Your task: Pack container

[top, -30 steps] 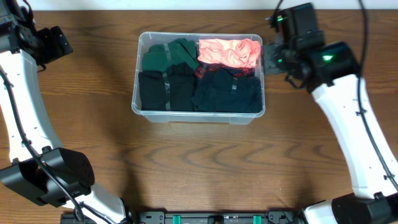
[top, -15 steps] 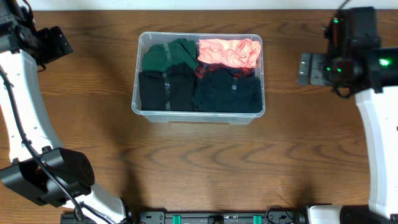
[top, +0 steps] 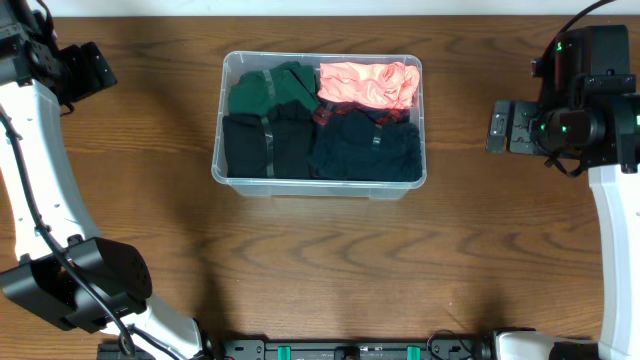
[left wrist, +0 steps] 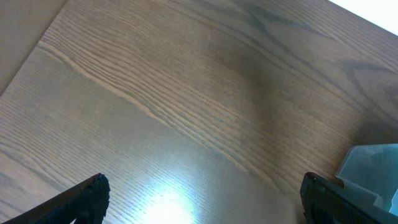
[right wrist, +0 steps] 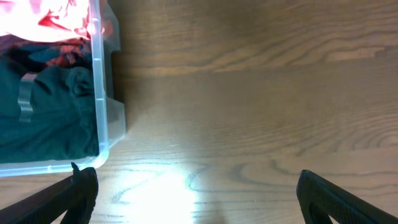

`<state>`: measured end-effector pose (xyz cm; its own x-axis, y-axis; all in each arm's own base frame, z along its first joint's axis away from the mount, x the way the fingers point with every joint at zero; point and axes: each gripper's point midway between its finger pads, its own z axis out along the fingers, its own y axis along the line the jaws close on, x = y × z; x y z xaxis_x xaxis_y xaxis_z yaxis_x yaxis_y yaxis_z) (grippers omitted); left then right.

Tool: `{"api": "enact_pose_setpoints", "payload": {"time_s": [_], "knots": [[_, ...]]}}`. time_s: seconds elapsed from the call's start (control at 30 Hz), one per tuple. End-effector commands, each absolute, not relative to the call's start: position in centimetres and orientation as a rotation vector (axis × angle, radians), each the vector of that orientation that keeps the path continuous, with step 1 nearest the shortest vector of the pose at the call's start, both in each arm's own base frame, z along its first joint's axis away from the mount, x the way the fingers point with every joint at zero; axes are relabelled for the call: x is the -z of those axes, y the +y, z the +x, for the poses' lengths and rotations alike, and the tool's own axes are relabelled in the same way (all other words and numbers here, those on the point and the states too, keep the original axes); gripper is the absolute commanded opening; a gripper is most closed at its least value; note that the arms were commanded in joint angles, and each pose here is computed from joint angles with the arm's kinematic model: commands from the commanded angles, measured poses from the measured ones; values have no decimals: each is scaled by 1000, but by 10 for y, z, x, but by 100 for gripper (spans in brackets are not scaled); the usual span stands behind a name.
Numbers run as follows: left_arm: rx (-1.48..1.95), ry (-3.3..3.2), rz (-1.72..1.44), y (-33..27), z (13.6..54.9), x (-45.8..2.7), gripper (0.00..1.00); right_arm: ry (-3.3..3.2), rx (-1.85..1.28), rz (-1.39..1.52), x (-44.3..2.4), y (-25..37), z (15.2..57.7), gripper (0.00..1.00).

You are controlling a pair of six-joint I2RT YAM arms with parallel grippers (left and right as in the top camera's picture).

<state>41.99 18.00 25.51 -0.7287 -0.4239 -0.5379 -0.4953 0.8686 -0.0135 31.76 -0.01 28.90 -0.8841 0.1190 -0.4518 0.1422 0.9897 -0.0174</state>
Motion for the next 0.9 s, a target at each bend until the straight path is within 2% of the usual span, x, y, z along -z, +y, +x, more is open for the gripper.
{"api": "enact_pose_setpoints", "payload": {"time_s": [0.0, 0.27, 0.43, 0.6, 0.87], "knots": [[-175, 2495, -681, 181, 421, -253, 98, 2632, 78, 132, -297, -1, 323, 99], [-175, 2495, -681, 181, 421, -253, 98, 2346, 39, 61, -325, 3, 340, 99], [-175, 2495, -680, 181, 421, -253, 98, 2109, -6, 25, -322, 7, 322, 99], [-175, 2495, -680, 181, 421, -253, 98, 1932, -37, 38, -299, 1, 291, 99], [-175, 2495, -680, 181, 421, -253, 98, 1813, -28, 51, -232, -4, 247, 99]]}}
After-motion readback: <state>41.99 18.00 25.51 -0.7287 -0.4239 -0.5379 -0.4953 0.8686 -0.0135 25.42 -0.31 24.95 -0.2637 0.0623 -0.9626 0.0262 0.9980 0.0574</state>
